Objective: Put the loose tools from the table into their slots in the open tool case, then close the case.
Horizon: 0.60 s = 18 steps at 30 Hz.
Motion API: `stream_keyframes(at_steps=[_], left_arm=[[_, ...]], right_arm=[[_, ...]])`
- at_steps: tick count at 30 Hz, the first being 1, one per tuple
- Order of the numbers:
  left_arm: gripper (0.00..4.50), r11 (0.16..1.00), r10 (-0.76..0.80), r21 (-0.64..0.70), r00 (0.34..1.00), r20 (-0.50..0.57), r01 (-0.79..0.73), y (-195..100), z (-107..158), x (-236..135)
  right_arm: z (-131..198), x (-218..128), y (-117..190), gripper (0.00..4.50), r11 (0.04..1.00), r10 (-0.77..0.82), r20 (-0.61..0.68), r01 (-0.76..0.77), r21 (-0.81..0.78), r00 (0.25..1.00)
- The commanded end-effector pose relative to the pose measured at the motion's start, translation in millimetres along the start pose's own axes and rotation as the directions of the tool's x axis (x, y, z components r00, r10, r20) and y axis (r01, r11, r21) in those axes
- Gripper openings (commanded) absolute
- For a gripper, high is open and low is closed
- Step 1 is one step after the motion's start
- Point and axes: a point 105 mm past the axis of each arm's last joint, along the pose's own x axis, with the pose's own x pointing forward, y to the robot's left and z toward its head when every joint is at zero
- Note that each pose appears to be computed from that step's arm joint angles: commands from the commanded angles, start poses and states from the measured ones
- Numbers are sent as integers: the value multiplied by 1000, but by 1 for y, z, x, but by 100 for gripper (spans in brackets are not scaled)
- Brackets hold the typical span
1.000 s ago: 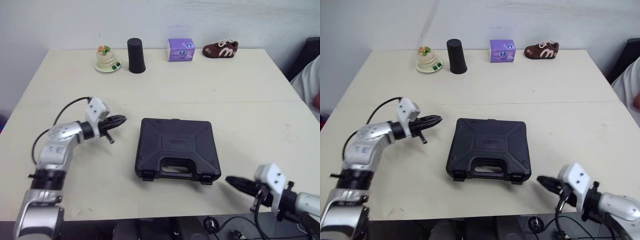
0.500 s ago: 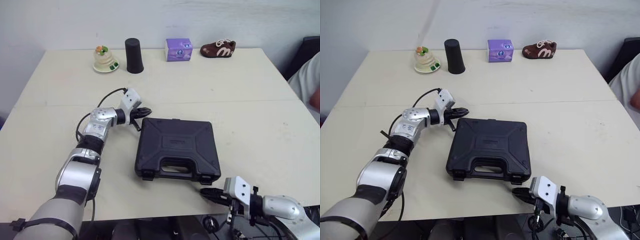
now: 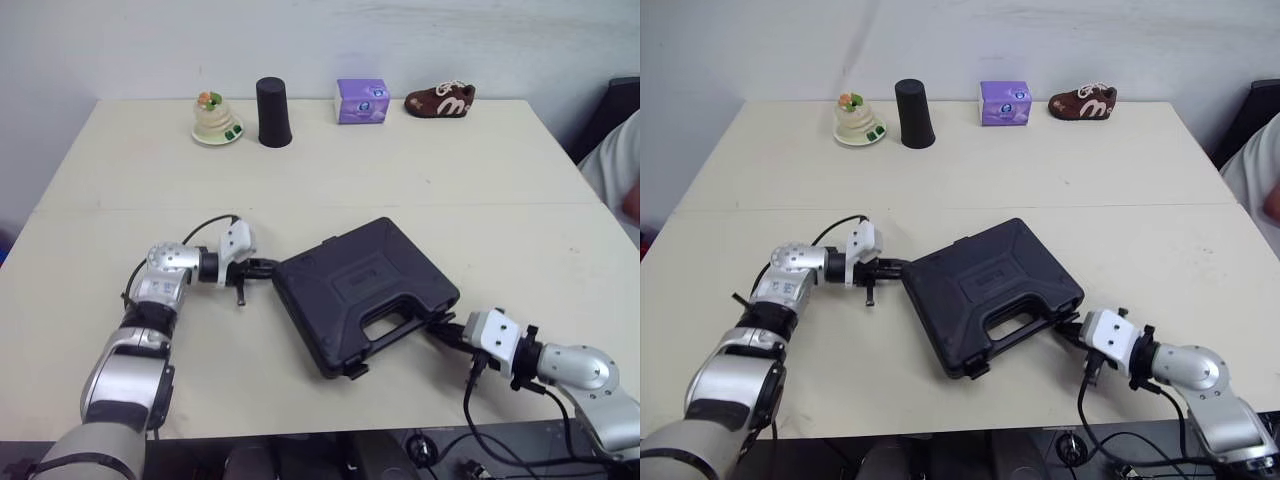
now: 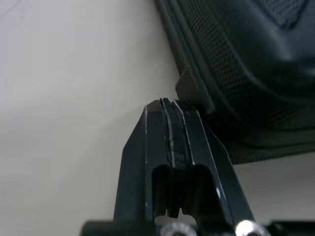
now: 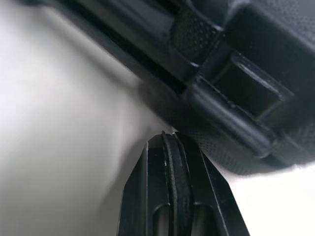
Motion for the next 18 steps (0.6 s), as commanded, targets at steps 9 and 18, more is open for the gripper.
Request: stream_keyframes(at_steps=[9, 18], left_arm=[[5, 981, 190, -52, 980, 66, -187, -21, 7, -47], [5, 1000, 28, -13, 962, 271, -25, -37, 103, -31]], right_arm=[[-15, -11, -24, 0, 965, -248, -29, 249, 86, 968], [6, -44, -8, 0, 907, -373, 17, 361, 214, 928]])
